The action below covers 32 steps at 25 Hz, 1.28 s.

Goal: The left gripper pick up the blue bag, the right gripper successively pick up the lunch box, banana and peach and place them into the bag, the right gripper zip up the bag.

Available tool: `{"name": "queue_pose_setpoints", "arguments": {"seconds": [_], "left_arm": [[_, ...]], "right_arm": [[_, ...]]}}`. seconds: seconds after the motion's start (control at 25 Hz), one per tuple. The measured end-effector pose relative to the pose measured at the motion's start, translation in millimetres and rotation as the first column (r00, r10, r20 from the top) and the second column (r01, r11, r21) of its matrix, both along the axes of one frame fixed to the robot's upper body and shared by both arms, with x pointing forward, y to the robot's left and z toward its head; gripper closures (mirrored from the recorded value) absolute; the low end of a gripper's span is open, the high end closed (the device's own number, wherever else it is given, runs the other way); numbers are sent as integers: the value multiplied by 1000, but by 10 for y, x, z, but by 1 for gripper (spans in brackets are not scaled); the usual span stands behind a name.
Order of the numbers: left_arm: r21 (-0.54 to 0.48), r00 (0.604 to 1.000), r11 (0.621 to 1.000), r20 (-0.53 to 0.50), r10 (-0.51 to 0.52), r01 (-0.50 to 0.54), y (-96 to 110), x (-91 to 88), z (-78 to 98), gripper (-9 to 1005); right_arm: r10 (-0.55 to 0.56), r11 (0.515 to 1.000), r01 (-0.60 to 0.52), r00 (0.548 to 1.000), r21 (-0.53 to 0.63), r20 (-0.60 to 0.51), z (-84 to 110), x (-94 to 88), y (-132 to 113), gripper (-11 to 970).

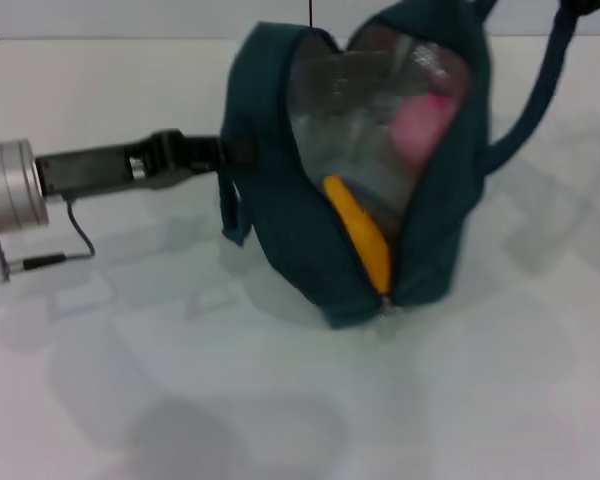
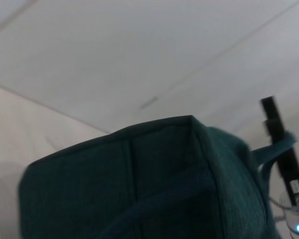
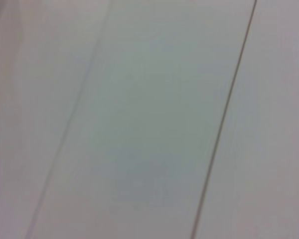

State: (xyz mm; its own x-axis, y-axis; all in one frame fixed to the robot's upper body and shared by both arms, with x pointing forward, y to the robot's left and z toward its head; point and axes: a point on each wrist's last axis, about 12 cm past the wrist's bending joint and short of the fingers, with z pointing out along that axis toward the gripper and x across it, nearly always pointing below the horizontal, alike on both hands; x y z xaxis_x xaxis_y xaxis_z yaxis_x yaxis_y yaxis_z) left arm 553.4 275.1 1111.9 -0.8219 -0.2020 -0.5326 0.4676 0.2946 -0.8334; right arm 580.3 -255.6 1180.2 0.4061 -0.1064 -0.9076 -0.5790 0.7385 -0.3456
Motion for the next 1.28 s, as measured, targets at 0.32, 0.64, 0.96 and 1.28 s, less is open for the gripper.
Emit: {"name": "queue_pose_setpoints", "arguments": {"seconds": [0.32,0.64,0.96,1.28], "left_arm": [[-83,995,992,-24,-99,96,-142,-143,-38,929],[-67,999,997,-21,-49,48,-149,-61,-42,926],[-28,999,998,-16,-51,50,-186,-14,-56,922],[-26,997,996,-10,-80,80,-218,-8,-30,870]], "right_arm": [[46,999,-45,998,21,-35,-23,-161,-33,193],[2,999,-12,972,-41,-235,-469,-36,-18,193],[3,1000,-11,946,-25,-323,-650,-58,-37,193],[34,998,-52,923,-35,-382,-742,-111,14,193]]}}
